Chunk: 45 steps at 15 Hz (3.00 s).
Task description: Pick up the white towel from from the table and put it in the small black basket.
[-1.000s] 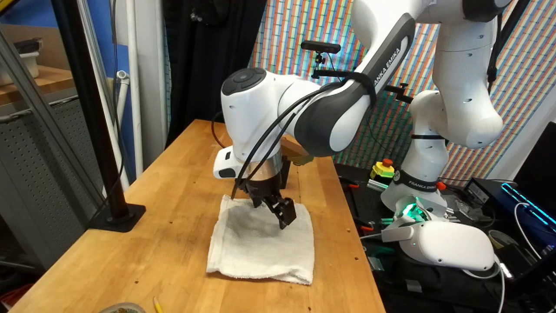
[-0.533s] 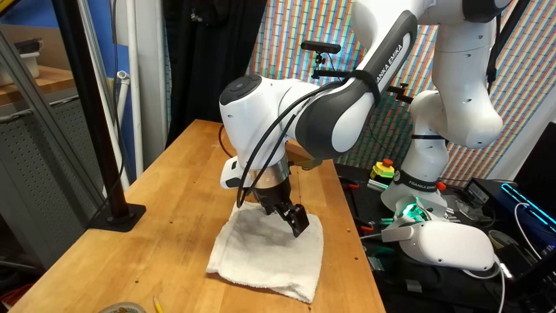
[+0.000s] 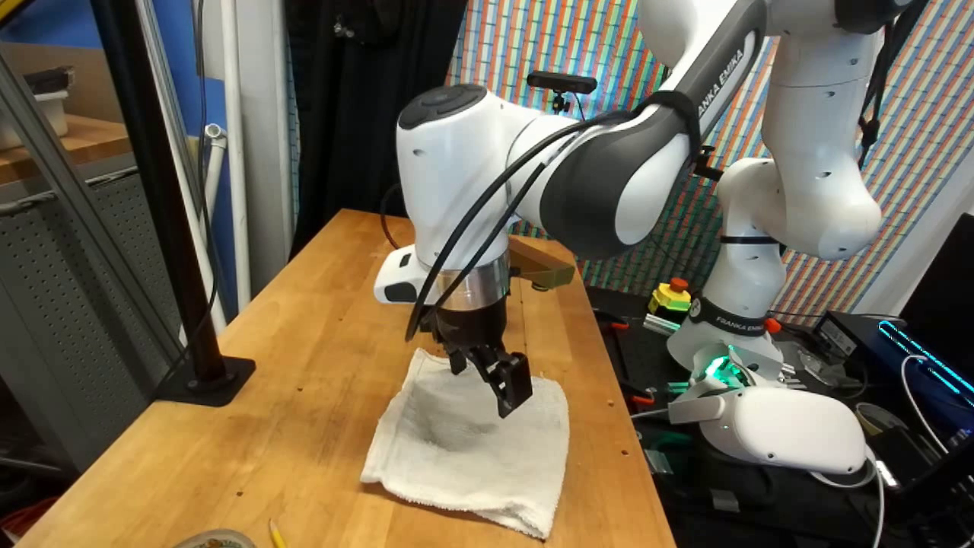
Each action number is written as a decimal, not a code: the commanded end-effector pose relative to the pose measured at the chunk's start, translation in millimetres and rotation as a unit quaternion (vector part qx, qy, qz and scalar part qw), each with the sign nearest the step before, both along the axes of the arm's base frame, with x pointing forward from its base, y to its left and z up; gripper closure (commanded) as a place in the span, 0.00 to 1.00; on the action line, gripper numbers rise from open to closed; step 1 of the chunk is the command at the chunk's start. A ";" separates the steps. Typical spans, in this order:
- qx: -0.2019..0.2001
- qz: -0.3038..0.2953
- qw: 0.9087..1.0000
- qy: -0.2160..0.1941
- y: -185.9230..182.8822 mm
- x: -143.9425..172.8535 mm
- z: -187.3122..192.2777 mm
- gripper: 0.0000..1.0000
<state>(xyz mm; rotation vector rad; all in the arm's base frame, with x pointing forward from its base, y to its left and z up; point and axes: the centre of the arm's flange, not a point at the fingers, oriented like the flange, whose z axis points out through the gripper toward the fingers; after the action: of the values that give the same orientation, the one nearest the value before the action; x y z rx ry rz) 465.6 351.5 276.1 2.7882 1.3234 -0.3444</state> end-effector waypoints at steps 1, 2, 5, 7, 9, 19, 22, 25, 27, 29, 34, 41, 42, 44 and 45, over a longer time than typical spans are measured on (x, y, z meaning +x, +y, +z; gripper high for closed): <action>0.015 0.000 0.999 -0.044 11.5 -9.1 30.5 0.00; 0.015 0.002 0.999 -0.044 14.8 -12.7 29.0 0.00; 0.008 0.008 0.999 -0.034 23.7 -26.0 13.0 0.00; 0.000 0.012 1.000 -0.025 27.5 -34.4 -2.6 0.00; -0.009 0.015 1.000 -0.014 30.2 -40.0 -22.4 0.00; -0.076 0.026 0.997 0.001 0.0 -45.5 -69.5 0.41; -0.077 0.019 0.997 -0.008 -13.0 -43.8 -42.6 0.66; -0.066 0.004 0.998 -0.024 -33.4 -42.0 8.8 0.88; -0.056 -0.012 0.998 -0.041 -52.2 -41.4 50.4 0.97; -0.045 -0.035 0.996 -0.063 -70.9 -38.2 85.6 0.97; -0.006 -0.096 0.988 -0.123 -132.5 -32.9 182.6 0.95; 0.029 -0.162 0.967 -0.196 -204.8 -30.6 278.6 0.95; 0.029 -0.163 0.967 -0.194 -207.0 -33.3 277.1 0.95; 0.028 -0.160 0.970 -0.181 -203.6 -41.6 266.6 0.95; 0.027 -0.159 0.972 -0.173 -200.1 -44.4 260.8 0.95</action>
<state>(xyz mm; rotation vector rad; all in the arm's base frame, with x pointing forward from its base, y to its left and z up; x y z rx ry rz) 434.7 146.7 545.4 2.9009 0.7914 0.2056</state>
